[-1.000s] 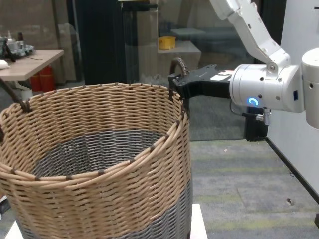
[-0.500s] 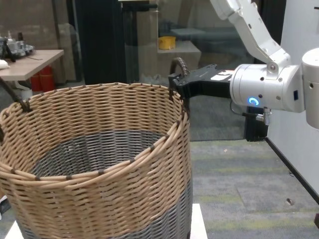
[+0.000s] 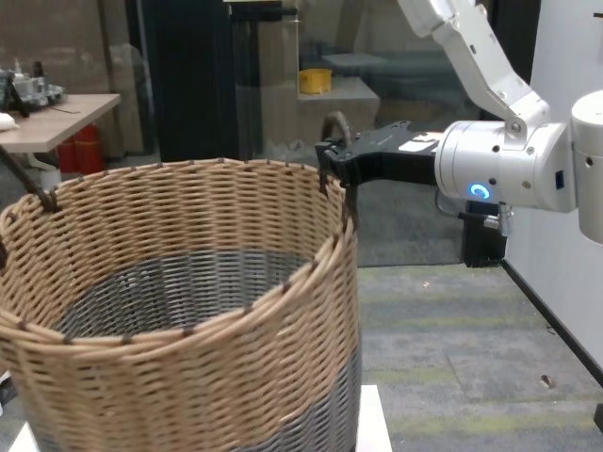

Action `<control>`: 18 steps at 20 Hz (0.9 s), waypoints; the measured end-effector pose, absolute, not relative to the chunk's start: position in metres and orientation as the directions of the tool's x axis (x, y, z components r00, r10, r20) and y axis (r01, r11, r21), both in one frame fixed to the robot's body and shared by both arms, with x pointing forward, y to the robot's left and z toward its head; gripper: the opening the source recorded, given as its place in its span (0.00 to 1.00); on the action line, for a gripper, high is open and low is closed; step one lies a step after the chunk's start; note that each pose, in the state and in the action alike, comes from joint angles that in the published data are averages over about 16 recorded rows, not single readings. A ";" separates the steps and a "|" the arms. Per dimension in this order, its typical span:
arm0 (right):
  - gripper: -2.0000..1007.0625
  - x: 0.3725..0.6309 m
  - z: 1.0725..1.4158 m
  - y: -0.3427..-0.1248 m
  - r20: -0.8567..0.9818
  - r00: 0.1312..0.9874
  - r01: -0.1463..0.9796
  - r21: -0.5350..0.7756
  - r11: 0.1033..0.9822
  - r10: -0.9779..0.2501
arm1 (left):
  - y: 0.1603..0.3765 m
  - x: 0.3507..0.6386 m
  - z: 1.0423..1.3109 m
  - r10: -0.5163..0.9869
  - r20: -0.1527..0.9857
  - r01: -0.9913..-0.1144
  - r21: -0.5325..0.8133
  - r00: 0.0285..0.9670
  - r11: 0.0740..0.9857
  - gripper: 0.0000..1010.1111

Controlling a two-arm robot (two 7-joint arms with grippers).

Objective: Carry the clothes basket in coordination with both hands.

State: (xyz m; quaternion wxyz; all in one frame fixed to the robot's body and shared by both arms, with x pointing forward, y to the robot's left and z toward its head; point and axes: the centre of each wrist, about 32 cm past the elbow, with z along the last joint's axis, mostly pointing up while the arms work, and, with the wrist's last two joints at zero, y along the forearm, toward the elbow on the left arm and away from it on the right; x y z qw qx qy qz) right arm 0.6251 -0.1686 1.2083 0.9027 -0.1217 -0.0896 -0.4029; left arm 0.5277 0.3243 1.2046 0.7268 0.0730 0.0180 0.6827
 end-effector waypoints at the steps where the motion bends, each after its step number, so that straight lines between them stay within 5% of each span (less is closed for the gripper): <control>1: 0.13 0.625 1.208 -0.169 0.260 0.659 0.749 -0.147 0.646 -0.706 | 0.324 0.528 1.205 0.995 0.074 -0.990 0.131 0.067 0.057 0.00; 18: 0.68 0.625 1.208 -0.169 0.260 0.659 0.749 -0.147 0.646 -0.706 | 0.324 0.528 1.205 0.995 0.074 -0.990 0.130 0.067 0.057 0.09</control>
